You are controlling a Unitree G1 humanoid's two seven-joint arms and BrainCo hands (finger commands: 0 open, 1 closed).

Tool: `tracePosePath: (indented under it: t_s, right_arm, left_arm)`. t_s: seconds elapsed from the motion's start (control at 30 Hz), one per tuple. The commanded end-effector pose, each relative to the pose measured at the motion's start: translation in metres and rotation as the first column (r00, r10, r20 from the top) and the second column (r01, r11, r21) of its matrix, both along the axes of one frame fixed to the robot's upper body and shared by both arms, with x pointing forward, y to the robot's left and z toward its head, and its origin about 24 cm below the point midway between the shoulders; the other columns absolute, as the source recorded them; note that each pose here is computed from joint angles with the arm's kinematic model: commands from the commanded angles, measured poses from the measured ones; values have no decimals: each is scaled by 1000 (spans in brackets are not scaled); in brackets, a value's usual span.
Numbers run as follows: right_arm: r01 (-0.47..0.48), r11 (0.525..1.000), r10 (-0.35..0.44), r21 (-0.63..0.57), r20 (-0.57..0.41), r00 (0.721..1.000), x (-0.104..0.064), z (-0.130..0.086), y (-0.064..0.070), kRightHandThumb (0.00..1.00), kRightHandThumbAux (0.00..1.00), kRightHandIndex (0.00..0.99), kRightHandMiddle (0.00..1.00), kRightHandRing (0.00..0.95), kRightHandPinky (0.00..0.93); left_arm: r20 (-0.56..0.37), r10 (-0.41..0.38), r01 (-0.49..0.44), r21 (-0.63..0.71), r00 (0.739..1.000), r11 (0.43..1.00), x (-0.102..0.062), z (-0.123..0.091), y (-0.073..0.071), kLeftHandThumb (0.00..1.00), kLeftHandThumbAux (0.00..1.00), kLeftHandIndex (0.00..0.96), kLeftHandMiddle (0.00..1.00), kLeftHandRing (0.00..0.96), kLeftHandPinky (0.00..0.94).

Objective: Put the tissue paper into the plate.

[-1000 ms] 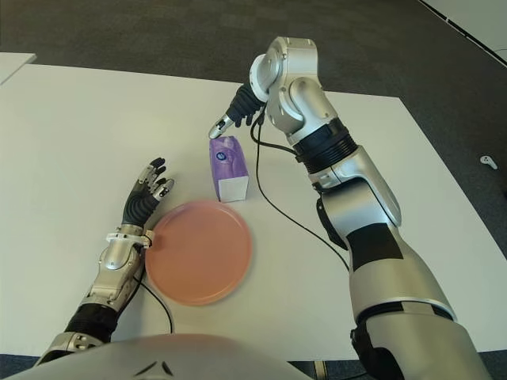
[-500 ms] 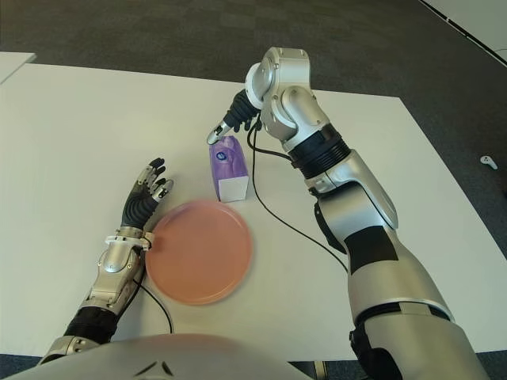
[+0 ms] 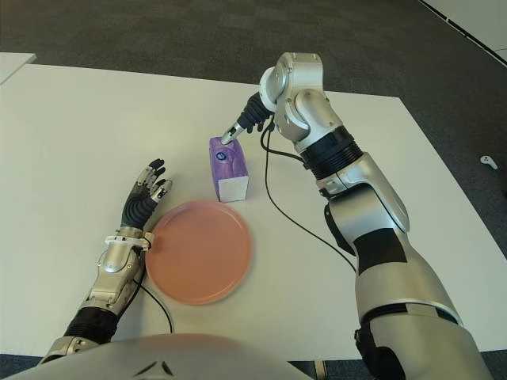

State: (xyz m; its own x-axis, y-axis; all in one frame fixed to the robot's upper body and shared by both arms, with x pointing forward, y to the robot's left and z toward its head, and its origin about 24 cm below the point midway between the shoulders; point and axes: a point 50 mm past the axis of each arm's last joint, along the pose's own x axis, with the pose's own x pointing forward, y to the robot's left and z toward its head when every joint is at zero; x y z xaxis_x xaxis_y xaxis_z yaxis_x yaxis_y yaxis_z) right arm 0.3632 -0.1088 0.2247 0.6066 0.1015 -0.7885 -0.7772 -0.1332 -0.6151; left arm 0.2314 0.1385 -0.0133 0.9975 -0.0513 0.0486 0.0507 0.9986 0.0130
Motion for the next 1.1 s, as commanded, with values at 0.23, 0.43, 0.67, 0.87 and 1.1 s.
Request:
tracePosePath:
  t_s: [0.23, 0.43, 0.67, 0.87, 1.1]
  right_arm:
    - [41, 999, -42, -20, -51, 998, 2, -38, -15, 113, 329, 0, 0, 0, 0]
    - [64, 998, -64, -22, -41, 997, 3, -46, -15, 124, 322, 0, 0, 0, 0]
    - [83, 997, -83, -13, -42, 996, 3, -50, -15, 140, 317, 0, 0, 0, 0]
    - [109, 994, -109, -3, -45, 993, 2, -55, -15, 147, 313, 0, 0, 0, 0]
    - [121, 992, -119, 31, -71, 990, -2, -62, -10, 137, 324, 0, 0, 0, 0]
  left_arm:
    - [-134, 7, -6, 11, 991, 1000, -17, -24, 4, 0, 498, 0, 0, 0, 0]
    - [-134, 5, -3, 13, 991, 1000, -18, -24, 4, 0, 493, 0, 0, 0, 0]
    - [-135, 9, -7, 14, 991, 1000, -20, -23, 5, 0, 494, 0, 0, 0, 0]
    - [-144, 16, -14, 16, 989, 1000, -22, -24, 7, 0, 506, 0, 0, 0, 0]
    - [-146, 23, -22, 12, 989, 1000, -23, -25, 7, 0, 518, 0, 0, 0, 0]
